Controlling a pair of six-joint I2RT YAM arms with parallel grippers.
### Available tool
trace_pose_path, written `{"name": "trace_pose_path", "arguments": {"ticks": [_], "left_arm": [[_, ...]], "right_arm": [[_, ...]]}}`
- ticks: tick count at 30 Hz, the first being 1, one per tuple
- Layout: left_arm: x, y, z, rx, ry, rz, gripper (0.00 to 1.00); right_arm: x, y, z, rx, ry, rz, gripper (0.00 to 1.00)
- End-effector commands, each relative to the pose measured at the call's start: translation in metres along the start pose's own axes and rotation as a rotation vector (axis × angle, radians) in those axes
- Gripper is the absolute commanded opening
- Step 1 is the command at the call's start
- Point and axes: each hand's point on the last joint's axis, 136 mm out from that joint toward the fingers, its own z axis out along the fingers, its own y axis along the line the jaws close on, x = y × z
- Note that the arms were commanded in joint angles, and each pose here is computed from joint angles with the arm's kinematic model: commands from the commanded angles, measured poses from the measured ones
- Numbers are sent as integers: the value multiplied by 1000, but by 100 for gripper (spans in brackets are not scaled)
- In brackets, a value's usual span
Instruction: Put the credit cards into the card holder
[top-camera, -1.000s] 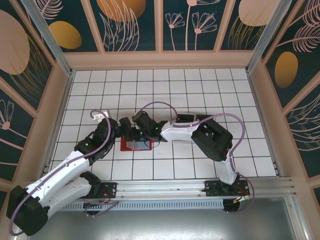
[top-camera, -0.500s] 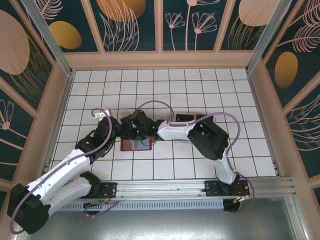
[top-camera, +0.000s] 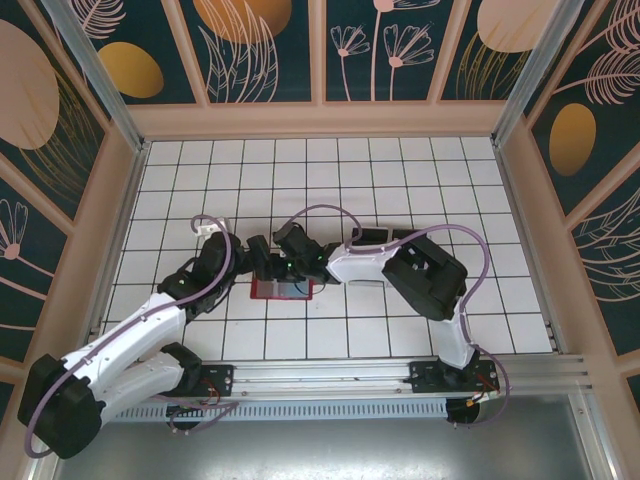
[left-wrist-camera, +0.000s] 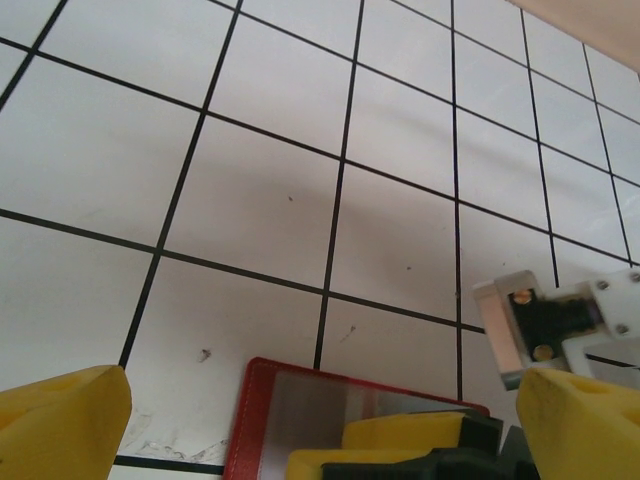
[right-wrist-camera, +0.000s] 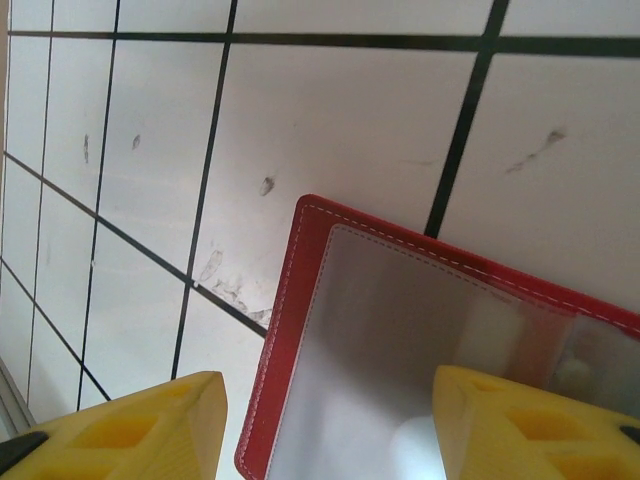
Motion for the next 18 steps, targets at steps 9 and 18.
{"name": "trace_pose_path", "arguments": {"ticks": [9, 18], "left_arm": [[5, -4, 19, -8, 19, 19, 99], [-2, -9, 30, -49, 33, 67, 99]], "right_arm": [[-62, 52, -110, -110, -189, -217, 57], [-49, -46, -194, 262, -204, -274, 56]]}}
